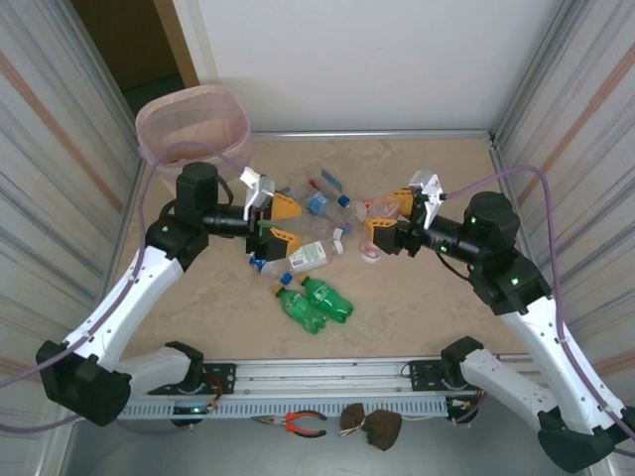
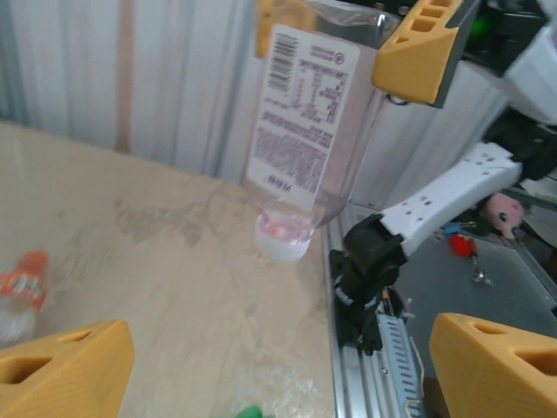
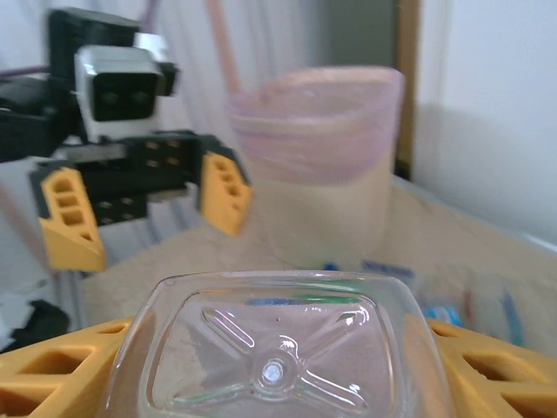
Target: Put the plastic bottles in the bin
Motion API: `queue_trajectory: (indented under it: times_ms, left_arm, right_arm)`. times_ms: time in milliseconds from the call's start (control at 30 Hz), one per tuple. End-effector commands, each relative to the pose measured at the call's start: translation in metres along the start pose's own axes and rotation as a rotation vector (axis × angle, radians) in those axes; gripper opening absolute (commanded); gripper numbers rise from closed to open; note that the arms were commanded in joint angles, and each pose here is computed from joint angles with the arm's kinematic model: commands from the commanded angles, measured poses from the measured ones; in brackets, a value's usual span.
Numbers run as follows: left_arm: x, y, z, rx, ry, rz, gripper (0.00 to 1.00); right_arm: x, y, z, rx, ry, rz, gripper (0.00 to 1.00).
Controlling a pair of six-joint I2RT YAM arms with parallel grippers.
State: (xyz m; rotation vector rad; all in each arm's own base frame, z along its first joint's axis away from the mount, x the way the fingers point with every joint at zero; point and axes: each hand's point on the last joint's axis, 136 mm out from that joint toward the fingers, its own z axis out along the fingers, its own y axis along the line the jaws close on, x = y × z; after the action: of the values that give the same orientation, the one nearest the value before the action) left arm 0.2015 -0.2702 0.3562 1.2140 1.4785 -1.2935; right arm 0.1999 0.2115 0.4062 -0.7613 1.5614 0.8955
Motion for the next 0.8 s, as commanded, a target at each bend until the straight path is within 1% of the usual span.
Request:
queue_trajectory:
  times_ms: [0,67,200,333,433,567,767]
  left_arm:
    - [-0.035,-0.029,0.01,0.099,-0.05,0.162,0.92]
    - [-0.045,-0.04,0.018,0.141,-0.061,0.2,0.94]
    - [-0.063,-0.059,0.031,0.205,-0.083,0.261,0.95]
    - [-0.073,-0.076,0.042,0.247,-0.088,0.309,0.96]
    - [-0.078,-0.086,0.05,0.275,-0.084,0.324,0.96]
    - [-0.074,-0.094,0.06,0.307,-0.057,0.321,0.95]
    - [-0.064,-0.099,0.072,0.326,-0.024,0.313,0.89]
  right_arm:
    - [-0.035,0.049,-0.007,-0.224,-0.091,-0.122,0.61]
    - [-0.044,0.063,-0.008,-0.288,-0.108,-0.148,0.62]
    - [-0.056,0.09,-0.008,-0.404,-0.126,-0.179,0.62]
    - [-0.063,0.102,-0.005,-0.442,-0.141,-0.187,0.62]
    - [-0.066,0.106,-0.003,-0.451,-0.153,-0.197,0.62]
    - [-0.068,0.107,-0.002,-0.435,-0.164,-0.209,0.62]
    - [-0.075,0.104,-0.007,-0.387,-0.198,-0.232,0.62]
